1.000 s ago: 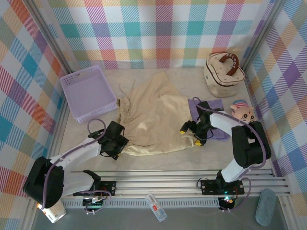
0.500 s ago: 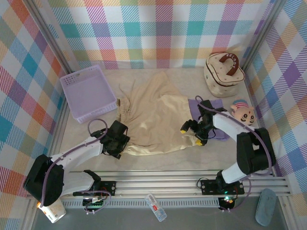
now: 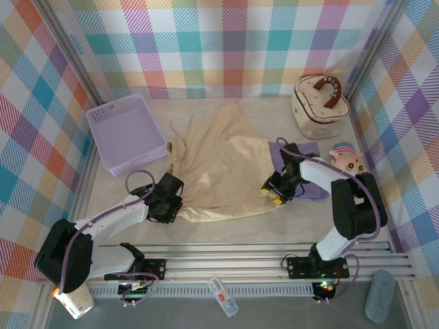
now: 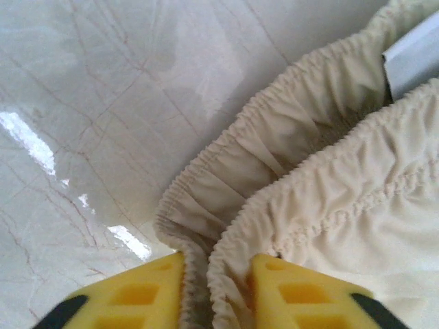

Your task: Fold and stack the mixed laundry pile

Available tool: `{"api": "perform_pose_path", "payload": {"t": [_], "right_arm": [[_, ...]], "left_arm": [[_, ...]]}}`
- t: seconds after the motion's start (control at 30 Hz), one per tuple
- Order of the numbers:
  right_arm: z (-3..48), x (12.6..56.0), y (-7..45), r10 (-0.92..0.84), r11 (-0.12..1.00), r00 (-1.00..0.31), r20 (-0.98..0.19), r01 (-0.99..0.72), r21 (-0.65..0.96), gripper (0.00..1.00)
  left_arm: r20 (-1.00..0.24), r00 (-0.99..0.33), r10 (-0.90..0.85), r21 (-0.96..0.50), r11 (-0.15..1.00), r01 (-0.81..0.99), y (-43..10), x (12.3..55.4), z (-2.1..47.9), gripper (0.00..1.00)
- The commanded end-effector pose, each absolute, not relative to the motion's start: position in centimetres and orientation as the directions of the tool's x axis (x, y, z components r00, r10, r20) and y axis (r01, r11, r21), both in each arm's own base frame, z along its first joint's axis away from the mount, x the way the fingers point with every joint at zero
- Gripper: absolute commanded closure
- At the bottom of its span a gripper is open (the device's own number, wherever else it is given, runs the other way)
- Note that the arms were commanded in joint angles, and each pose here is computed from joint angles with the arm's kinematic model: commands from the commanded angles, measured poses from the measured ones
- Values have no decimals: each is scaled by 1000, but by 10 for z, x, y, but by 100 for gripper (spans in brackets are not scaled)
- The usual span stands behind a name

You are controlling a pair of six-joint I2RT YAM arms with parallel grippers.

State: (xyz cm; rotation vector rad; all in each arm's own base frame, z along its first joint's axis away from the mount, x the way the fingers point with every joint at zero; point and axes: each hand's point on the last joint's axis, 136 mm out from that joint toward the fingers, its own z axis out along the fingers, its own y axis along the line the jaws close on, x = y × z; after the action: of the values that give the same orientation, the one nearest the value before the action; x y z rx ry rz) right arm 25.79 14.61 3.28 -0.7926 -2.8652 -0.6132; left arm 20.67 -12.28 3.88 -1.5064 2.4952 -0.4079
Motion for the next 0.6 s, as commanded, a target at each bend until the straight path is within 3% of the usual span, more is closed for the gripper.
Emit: {"api": "perform_pose_path", "payload": {"t": [0.0,0.1,0.27,0.47,0.57], "right_arm": [[32,265,147,496,761,-844,204,536,367,75],[46,265,144,497,765,-851,172,523,377,94],[81,261,141,481,773,-869,114,482,412,100],[115,270,134,498,754,-865,52,462,466,100],[125,284,132,514,732,-857,35,459,504,100]], "left_arm": [[-67,-452,-889,-312,449,-837,-112,198,42,76],[-89,-445,-891,-338,447,-828,-109,202,54,78],[-134,-436,-890,-394,452,-800,-106,215,80,80],[-212,-457,-864,-436,502,-747,-100,239,120,82],[-218,-462,-860,-448,509,-735,-92,253,132,87]]}}
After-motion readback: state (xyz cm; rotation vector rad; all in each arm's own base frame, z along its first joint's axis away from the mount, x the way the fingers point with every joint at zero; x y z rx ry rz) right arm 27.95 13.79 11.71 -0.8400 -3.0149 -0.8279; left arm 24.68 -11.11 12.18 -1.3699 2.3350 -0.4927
